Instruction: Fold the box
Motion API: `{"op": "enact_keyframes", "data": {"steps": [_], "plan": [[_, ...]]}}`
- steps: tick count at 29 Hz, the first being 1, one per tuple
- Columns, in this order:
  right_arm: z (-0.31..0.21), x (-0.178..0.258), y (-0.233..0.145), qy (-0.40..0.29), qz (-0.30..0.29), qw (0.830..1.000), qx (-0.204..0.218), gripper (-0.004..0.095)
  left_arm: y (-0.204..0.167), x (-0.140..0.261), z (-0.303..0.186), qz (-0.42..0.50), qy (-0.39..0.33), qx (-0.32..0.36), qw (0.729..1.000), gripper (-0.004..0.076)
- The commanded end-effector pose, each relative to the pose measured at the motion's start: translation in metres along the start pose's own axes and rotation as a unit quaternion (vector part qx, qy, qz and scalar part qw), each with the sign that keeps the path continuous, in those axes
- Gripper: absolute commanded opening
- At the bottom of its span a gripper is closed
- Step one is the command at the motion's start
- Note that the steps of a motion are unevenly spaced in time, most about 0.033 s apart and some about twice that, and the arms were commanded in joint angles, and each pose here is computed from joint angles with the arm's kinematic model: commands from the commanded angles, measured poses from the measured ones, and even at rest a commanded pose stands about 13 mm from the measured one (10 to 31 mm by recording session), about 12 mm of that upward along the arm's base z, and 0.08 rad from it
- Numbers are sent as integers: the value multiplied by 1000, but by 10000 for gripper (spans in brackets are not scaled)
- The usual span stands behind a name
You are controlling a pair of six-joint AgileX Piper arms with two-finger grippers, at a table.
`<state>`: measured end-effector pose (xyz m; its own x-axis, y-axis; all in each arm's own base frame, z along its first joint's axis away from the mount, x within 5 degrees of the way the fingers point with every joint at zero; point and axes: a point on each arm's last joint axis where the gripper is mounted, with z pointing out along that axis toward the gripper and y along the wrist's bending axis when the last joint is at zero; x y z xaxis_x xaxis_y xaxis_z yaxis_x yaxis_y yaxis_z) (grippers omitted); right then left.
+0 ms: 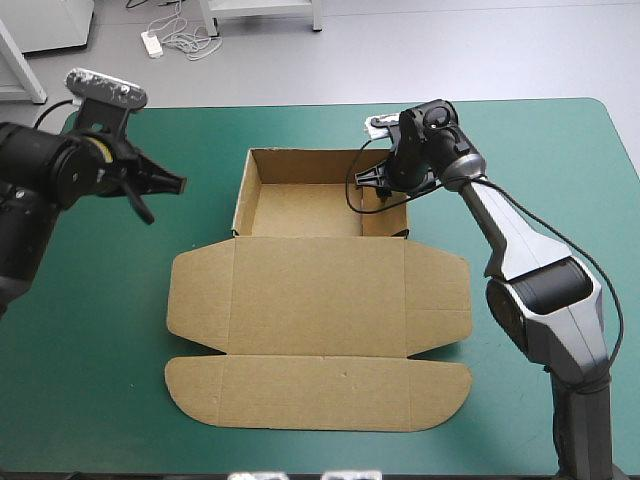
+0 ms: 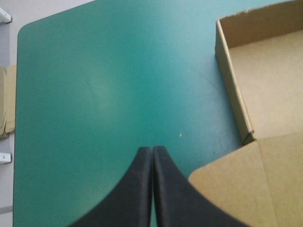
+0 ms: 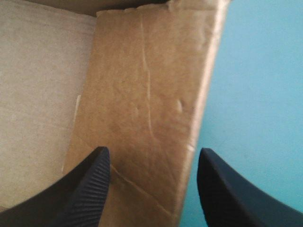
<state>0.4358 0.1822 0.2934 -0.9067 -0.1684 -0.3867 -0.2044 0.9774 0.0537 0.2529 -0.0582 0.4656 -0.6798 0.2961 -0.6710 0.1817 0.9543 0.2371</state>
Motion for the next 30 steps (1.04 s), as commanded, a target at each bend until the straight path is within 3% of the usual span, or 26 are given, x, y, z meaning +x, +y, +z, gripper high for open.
{"op": "enact_keyframes", "data": {"steps": [1, 5, 10, 20, 26, 30], "plan": [[-27, -2, 5, -26, -5, 999, -24, 523, 7, 32, -23, -12, 10, -17, 1000, -9], [-25, -3, 4, -25, -10, 999, -19, 387, 6, 68, -33, -34, -4, -14, 999, -9], [-25, -3, 0, -30, -18, 999, 2, -23, 4, 101, -33, -35, -10, -12, 999, -9], [-56, -10, -40, -70, -4, 996, 63, -19, 1, 109, -27, -44, -3, -9, 999, -9], [-78, -9, -104, -84, 49, 990, 102, -19, 1, 109, -27, -44, -6, -10, 999, -9], [-85, 10, -170, -58, 94, 984, 142, -19, 1, 108, -27, -44, -7, -10, 999, -9]]}}
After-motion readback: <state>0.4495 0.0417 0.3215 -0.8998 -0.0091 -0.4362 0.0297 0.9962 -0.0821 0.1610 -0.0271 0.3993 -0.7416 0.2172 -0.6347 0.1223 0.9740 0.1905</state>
